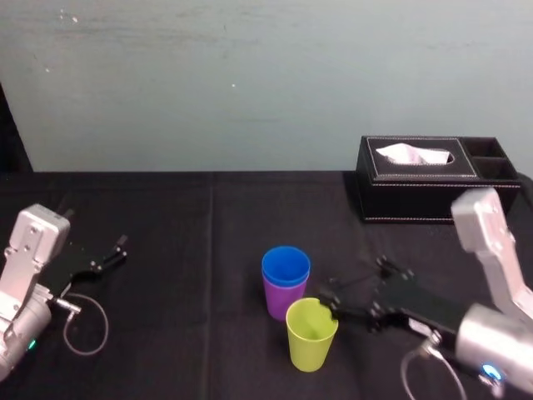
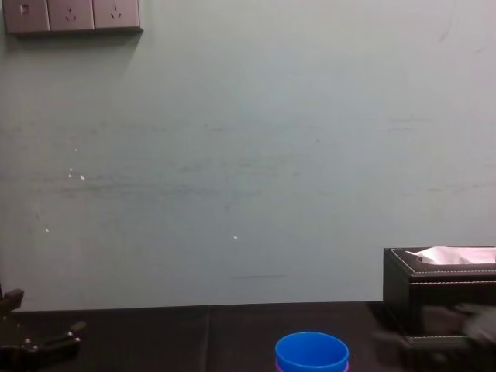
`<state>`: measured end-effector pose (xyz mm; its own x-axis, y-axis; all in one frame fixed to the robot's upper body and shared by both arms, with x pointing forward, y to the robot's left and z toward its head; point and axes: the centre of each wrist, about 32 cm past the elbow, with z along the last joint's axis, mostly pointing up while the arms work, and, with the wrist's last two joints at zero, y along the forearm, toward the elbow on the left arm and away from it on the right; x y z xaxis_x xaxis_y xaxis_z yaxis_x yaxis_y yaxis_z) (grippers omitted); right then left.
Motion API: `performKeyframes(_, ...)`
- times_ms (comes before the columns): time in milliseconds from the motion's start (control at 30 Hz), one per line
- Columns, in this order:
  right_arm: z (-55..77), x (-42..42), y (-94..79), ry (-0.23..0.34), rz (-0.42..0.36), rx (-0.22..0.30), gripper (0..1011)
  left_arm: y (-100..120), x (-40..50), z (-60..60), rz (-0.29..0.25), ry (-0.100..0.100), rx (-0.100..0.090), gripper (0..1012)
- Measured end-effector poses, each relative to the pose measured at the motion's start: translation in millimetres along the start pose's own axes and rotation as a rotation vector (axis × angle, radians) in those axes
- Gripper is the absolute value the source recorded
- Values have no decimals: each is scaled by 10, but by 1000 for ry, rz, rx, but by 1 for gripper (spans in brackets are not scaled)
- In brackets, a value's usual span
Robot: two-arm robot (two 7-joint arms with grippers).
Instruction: Stack the three plastic cups sequentially using one hand.
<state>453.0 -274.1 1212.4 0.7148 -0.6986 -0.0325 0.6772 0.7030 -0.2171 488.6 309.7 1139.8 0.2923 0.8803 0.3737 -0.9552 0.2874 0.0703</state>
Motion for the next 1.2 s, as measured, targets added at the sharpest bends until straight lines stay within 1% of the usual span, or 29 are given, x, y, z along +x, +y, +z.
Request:
performKeyframes(33, -24, -8, -48, -1, 1, -1, 1004, 0, 0, 0, 0, 0, 0, 1000)
performKeyframes(67, -71, -26, -146, -3, 2, -4, 1004, 0, 0, 0, 0, 0, 0, 1000)
performKeyframes(133, -120, -46, -237, -3, 3, -7, 1004, 0, 0, 0, 0, 0, 0, 1000)
performKeyframes(167, -166, -74, -323, -5, 3, -6, 1004, 0, 0, 0, 0, 0, 0, 1000)
performKeyframes(233, -231, -110, -431, -4, 2, -8, 1004, 0, 0, 0, 0, 0, 0, 1001)
performKeyframes(367, -329, -170, -540, 1, 4, -13, 1004, 0, 0, 0, 0, 0, 0, 1000)
performKeyframes(400, -382, -200, -583, 5, 7, -17, 1004, 0, 0, 0, 0, 0, 0, 1000)
performKeyframes(467, -432, -227, -615, 3, 12, -21, 1004, 0, 0, 0, 0, 0, 0, 1000)
performKeyframes(533, -510, -267, -652, -7, 20, -29, 1004, 0, 0, 0, 0, 0, 0, 1000)
performKeyframes(667, -577, -295, -649, -24, 21, -42, 1004, 0, 0, 0, 0, 0, 0, 1000)
performKeyframes(700, -611, -311, -636, -32, 21, -51, 1004, 0, 0, 0, 0, 0, 0, 1000)
performKeyframes(900, -697, -380, -544, -61, 5, -68, 1004, 0, 0, 0, 0, 0, 0, 1000)
performKeyframes(1000, -724, -409, -498, -65, -4, -68, 1004, 0, 0, 0, 0, 0, 0, 1000)
performKeyframes(1100, -760, -448, -427, -57, -19, -70, 1004, 0, 0, 0, 0, 0, 0, 1000)
performKeyframes(1133, -760, -448, -427, -57, -19, -70, 1004, 0, 0, 0, 0, 0, 0, 1000)
performKeyframes(1167, -775, -469, -383, -50, -27, -72, 1004, 0, 0, 0, 0, 0, 0, 1000)
performKeyframes(1200, -775, -469, -383, -50, -27, -72, 1004, 0, 0, 0, 0, 0, 0, 1000)
